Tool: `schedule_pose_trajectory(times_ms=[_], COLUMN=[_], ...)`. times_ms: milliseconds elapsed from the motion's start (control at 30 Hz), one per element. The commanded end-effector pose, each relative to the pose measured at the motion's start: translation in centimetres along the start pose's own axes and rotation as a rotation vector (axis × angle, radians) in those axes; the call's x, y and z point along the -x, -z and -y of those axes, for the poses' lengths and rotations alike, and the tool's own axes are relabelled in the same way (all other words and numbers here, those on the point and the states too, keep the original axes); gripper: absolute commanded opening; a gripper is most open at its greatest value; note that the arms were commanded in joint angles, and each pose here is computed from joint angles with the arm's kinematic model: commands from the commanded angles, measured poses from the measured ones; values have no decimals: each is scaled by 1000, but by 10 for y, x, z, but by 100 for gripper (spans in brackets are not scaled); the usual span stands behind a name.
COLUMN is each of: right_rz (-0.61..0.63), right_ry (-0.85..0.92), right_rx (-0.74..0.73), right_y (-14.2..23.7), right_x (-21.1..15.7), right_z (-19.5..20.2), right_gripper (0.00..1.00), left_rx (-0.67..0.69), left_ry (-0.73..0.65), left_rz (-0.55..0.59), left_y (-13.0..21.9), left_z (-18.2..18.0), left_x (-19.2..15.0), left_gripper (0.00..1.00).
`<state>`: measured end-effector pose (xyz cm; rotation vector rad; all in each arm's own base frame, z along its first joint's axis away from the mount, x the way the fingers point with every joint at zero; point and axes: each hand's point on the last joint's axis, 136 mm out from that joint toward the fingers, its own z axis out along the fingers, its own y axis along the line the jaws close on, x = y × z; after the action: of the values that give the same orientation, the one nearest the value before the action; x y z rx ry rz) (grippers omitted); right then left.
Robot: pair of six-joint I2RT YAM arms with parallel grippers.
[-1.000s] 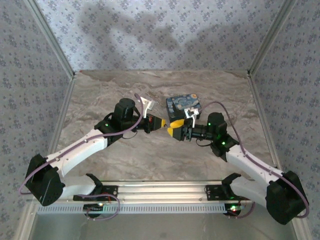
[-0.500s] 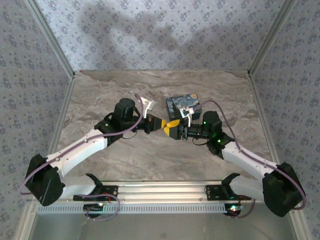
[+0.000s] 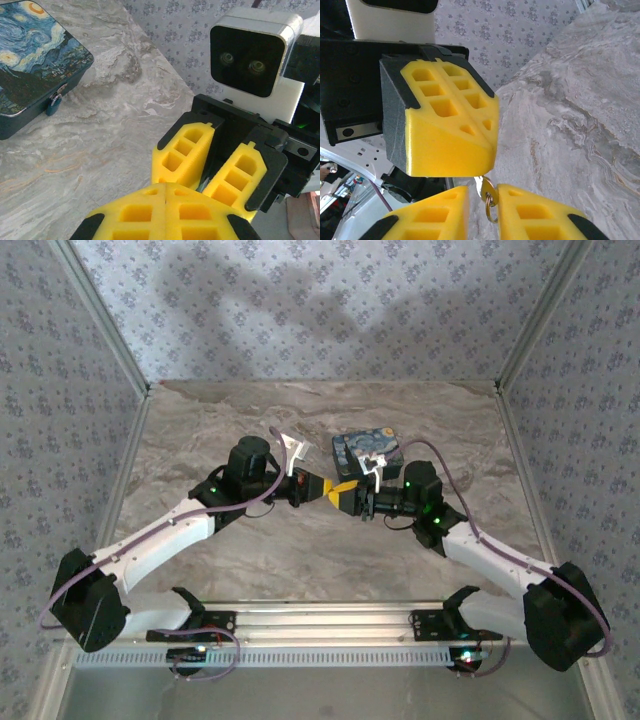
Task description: Unlock the padlock with the key
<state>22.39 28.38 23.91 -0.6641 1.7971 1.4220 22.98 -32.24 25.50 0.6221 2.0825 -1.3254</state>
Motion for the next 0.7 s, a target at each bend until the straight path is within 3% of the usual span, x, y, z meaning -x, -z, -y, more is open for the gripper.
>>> schedule_pose_trajectory(times_ms=[0, 300, 433, 567, 667], right_rz=[12, 1, -16, -20, -12], right_ry=[18, 15, 8, 1, -3], right_rx=[11, 2, -10, -30, -73], right_y=[-3, -4, -4, -2, 4], right_x=[10, 9, 4, 2, 2], right_z=[-6, -5, -2, 1, 7], right_gripper=[18, 0, 0, 0, 0], left_rx=[-31, -36, -33, -16, 11], left_ry=[-19, -23, -28, -40, -46], left_rz=[27, 27, 33, 47, 69], left_y=[6, 6, 7, 9, 13], left_z=[8, 10, 10, 11, 10], left_x=[6, 6, 9, 16, 22], left_gripper=[0, 0, 1, 14, 30])
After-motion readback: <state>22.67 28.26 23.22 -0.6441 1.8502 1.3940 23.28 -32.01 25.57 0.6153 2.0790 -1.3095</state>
